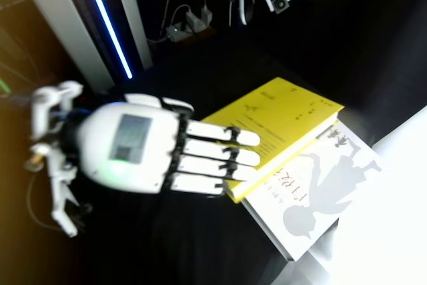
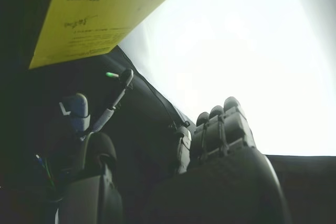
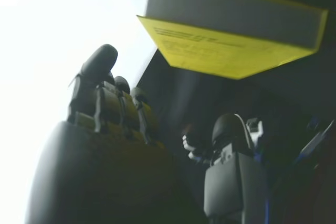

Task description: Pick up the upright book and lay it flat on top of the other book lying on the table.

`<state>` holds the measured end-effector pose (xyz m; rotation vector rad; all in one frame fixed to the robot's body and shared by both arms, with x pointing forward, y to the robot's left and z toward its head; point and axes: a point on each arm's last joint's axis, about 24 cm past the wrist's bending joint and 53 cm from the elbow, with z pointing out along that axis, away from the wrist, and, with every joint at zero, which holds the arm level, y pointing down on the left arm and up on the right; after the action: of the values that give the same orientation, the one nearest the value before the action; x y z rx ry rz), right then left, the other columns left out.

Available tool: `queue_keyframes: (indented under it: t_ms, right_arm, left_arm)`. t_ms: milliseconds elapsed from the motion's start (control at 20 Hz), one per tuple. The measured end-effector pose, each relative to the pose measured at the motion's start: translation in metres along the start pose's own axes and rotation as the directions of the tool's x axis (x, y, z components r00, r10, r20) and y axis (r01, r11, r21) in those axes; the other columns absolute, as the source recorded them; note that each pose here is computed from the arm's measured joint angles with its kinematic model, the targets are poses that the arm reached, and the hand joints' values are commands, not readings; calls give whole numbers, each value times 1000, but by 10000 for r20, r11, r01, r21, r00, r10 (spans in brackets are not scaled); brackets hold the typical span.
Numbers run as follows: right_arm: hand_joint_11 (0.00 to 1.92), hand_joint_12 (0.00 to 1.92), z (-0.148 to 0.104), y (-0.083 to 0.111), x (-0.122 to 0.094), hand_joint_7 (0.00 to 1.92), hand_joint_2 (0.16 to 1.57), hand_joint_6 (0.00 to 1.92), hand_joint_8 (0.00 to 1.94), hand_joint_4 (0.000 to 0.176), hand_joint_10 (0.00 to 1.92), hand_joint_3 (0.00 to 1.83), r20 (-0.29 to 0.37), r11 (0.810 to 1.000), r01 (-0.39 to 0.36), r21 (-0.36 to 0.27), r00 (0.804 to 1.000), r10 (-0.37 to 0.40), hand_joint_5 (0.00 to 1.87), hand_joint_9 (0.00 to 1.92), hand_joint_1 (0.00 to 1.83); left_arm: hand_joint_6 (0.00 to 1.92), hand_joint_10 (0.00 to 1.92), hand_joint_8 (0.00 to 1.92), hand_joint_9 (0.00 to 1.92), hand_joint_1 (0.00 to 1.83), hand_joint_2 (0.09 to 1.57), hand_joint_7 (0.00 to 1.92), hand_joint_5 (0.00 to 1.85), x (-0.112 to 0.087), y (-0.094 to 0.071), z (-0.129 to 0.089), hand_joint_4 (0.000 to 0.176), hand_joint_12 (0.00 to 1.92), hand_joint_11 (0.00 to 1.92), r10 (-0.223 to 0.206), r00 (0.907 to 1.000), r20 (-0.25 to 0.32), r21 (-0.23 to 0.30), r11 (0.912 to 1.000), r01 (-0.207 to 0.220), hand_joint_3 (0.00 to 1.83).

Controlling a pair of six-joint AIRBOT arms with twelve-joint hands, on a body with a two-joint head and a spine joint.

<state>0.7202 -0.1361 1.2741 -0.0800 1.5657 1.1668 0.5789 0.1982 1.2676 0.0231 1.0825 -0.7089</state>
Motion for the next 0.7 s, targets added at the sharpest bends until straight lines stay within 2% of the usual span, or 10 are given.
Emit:
queue_keyframes:
  t_ms: [150, 250, 350, 400, 450, 500, 550, 600, 650, 700]
  right_arm:
    - [0, 0, -12, 14, -3, 0, 1137, 0, 0, 0, 0, 7, 37, 9993, 12, -385, 10000, -11, 0, 0, 118]
    - [0, 0, -15, 22, -4, 0, 1159, 0, 0, 0, 0, 16, 37, 9979, 24, -642, 10000, -22, 0, 0, 135]
    - [0, 0, -21, 30, -5, 0, 1145, 0, 0, 27, 0, 10, 59, 9963, 28, -854, 10000, -23, 0, 0, 32]
    - [0, 0, -27, 35, -7, 0, 1137, 0, 0, 79, 0, 6, 92, 9952, 46, -975, 10000, -37, 0, 0, 8]
    - [0, 0, -32, 39, -10, 0, 1144, 0, 0, 82, 0, 9, 140, 9940, 48, -1096, 9999, -33, 0, 0, 2]
    - [0, 0, -35, 42, -11, 0, 1180, 0, 0, 78, 0, 25, 178, 9928, 58, -1195, 9998, -37, 0, 0, 124]
    - [0, 0, -41, 43, -11, 0, 1216, 0, 0, 48, 0, 39, 238, 9899, -326, -1376, 9991, 363, 0, 0, 207]
    - [0, 612, -45, 42, -7, 0, 1284, 0, 0, 18, 0, 0, 200, 9880, -549, -1441, 9981, 584, 0, 0, 182]
    - [0, 955, -49, 39, -1, 0, 1281, 0, 0, 14, 0, 0, 87, 9866, -736, -1459, 9971, 757, 0, 0, 227]
    - [0, 190, -53, 36, 6, 0, 1266, 0, 0, 41, 0, 0, 3, 9838, -1030, -1466, 9946, 1042, 0, 0, 461]
  left_arm:
    - [0, 0, 0, 0, 521, 1166, 0, 0, 2, 6, -4, 131, 0, 0, 100, 9997, -211, -224, 9997, -105, 1]
    - [0, 0, 0, 0, 509, 1162, 0, 0, 1, 8, -5, 139, 0, 0, 136, 9997, -180, -275, 9995, -141, 0]
    - [0, 0, 0, 0, 533, 1163, 0, 0, 1, 9, -6, 162, 0, 0, 134, 9997, -187, -338, 9993, -140, 0]
    - [0, 0, 0, 0, 526, 1161, 0, 0, 1, 10, -7, 168, 0, 0, 140, 9997, -216, -374, 9992, -148, 0]
    - [0, 0, 0, 0, 527, 1160, 0, 0, 1, 10, -8, 160, 0, 0, 172, 9996, -234, -363, 9992, -180, 0]
    - [0, 0, 0, 0, 481, 1140, 0, 0, 1, 11, -8, 133, 0, 0, 175, 9996, -229, -389, 9991, -184, 0]
    - [0, 0, 0, 0, 484, 1137, 0, 0, 0, 11, -9, 137, 0, 0, 186, 9996, -206, -409, 9990, -194, 0]
    - [0, 0, 0, 0, 505, 1150, 0, 0, 0, 11, -9, 161, 0, 0, 189, 9996, -198, -405, 9990, -197, 0]
    - [0, 0, 0, 0, 511, 1156, 0, 0, 0, 12, -9, 173, 0, 0, 189, 9996, -191, -431, 9989, -197, 2]
    - [0, 0, 0, 0, 498, 1174, 0, 0, -1, 13, -9, 175, 0, 0, 189, 9997, -157, -476, 9987, -196, 8]
